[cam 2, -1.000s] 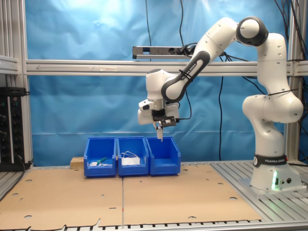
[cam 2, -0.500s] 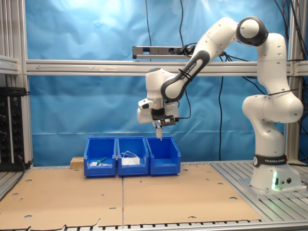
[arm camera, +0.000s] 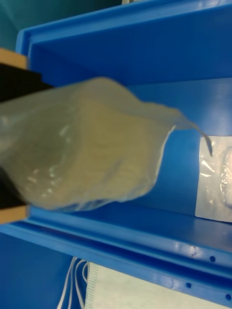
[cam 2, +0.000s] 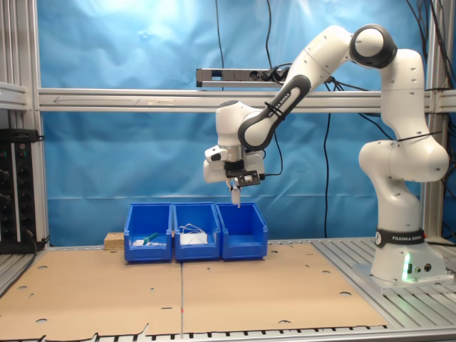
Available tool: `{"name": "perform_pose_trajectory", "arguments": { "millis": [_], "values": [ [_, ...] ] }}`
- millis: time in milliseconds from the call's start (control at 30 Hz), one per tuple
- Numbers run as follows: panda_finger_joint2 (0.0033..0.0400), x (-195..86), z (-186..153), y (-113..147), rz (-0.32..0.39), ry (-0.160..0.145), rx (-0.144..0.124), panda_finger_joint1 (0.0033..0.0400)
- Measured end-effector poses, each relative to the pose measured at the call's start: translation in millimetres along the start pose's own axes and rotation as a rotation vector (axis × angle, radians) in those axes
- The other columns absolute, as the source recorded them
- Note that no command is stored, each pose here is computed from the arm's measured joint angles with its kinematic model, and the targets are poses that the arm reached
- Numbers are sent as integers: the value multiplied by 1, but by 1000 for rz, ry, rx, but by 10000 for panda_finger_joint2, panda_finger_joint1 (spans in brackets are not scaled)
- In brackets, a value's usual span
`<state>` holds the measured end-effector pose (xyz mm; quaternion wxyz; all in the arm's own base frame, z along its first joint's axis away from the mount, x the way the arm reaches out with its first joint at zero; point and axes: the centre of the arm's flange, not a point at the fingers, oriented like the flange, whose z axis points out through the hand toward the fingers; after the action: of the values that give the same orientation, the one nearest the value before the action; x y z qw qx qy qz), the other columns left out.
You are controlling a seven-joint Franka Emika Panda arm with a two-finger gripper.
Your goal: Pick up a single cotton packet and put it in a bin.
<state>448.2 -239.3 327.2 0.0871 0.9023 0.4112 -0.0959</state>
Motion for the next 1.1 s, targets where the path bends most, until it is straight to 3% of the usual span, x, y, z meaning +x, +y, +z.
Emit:
{"name": "perform_pose_trajectory", "arguments": {
  "millis": [400, 433, 600, 633, 900, 933, 1100],
  "values": [
    [55, 0, 0, 0, -1, 0, 0, 55],
    [145, 0, 0, 0, -1, 0, 0, 145],
    [145, 0, 0, 0, -1, 0, 0, 145],
    [226, 0, 0, 0, -1, 0, 0, 226],
    [226, 0, 0, 0, -2, 0, 0, 226],
    [386, 0, 0, 0, -2, 0, 0, 386],
    [386, 0, 0, 0, -2, 0, 0, 386]
  ]
}}
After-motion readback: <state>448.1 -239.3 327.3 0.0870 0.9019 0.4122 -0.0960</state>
